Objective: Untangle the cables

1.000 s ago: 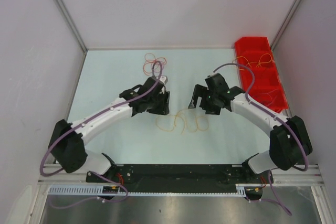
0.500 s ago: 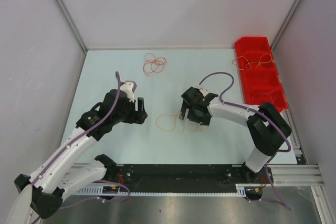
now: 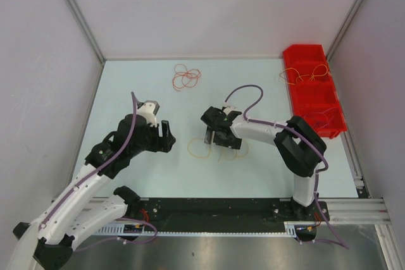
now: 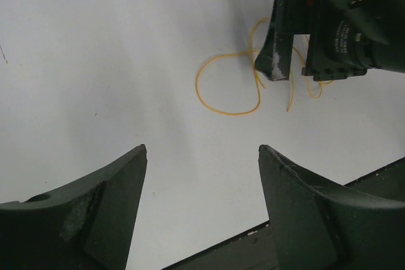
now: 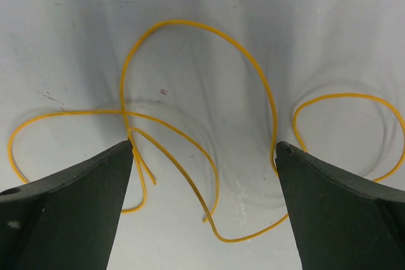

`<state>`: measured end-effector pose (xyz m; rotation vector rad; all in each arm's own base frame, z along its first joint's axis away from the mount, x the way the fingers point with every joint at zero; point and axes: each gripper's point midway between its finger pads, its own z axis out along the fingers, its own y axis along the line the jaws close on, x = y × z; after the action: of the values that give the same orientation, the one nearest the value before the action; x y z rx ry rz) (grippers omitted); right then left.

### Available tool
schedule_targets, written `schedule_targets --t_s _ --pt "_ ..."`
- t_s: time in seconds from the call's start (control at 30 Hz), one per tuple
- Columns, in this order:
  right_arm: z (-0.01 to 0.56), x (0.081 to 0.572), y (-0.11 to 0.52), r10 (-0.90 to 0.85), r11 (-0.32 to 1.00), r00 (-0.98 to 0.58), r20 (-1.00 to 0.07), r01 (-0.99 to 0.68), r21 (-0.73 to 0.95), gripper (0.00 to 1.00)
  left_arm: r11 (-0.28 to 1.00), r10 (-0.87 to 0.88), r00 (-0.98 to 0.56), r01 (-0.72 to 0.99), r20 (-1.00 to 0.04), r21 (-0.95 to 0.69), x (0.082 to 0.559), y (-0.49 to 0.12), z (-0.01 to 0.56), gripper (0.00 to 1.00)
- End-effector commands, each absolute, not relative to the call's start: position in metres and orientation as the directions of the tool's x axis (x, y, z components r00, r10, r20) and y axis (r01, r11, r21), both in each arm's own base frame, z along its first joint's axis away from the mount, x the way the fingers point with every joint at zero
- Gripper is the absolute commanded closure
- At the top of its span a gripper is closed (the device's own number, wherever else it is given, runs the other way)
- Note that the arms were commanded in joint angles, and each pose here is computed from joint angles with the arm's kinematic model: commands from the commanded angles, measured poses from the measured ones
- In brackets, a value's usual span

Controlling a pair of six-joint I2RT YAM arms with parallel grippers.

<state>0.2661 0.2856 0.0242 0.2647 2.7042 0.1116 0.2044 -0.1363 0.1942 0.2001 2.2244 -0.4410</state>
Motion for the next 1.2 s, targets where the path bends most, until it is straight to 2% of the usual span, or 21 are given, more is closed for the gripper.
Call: schedule_targets --t_s 0.0,0.2,0.43,0.5,0.6,0.63,0.7,0.73,0.83,1.17 --pt "0.03 0.273 0.295 0.178 0.983 -0.873 -0.454 0.178 0.044 0.0 0.919 -0.012 -0.594 0.309 -0.804 -0.243 0.21 -0.138 0.203 0.23" --pt "0.02 0.27 0.303 0.135 0.984 -0.886 -0.443 0.174 -0.048 0.0 0.91 -0.019 -0.58 0.328 -0.815 -0.255 0.207 -0.139 0.207 0.23" --pt "0.01 0.264 0.309 0.125 0.982 -0.894 -0.431 0.173 -0.072 0.0 0.905 -0.021 -0.571 0.337 -0.821 -0.258 0.206 -0.14 0.21 0.23" --pt "0.007 0.263 0.307 0.12 0.982 -0.897 -0.426 0.169 -0.081 0.04 0.905 -0.021 -0.572 0.338 -0.82 -0.259 0.206 -0.14 0.209 0.23" --pt "0.002 0.262 0.303 0.117 0.981 -0.901 -0.418 0.17 -0.092 0.26 0.904 -0.023 -0.569 0.339 -0.822 -0.26 0.206 -0.14 0.21 0.23" --pt "0.0 0.262 0.302 0.117 0.981 -0.902 -0.415 0.17 -0.092 0.45 0.904 -0.022 -0.57 0.339 -0.821 -0.259 0.206 -0.14 0.21 0.23" --pt "-0.004 0.261 0.3 0.119 0.981 -0.906 -0.406 0.169 -0.09 0.62 0.905 -0.022 -0.57 0.338 -0.822 -0.259 0.206 -0.14 0.21 0.23" --pt "-0.006 0.26 0.3 0.117 0.982 -0.909 -0.399 0.167 -0.091 0.75 0.906 -0.022 -0.571 0.336 -0.821 -0.258 0.206 -0.14 0.21 0.23" --pt "-0.007 0.26 0.298 0.118 0.981 -0.909 -0.4 0.169 -0.094 1.0 0.908 -0.021 -0.573 0.333 -0.819 -0.256 0.207 -0.139 0.208 0.23" --pt "0.027 0.284 0.3 0.125 0.989 -0.883 -0.453 0.146 -0.012 1.0 0.917 -0.014 -0.585 0.315 -0.811 -0.243 0.21 -0.138 0.203 0.23"
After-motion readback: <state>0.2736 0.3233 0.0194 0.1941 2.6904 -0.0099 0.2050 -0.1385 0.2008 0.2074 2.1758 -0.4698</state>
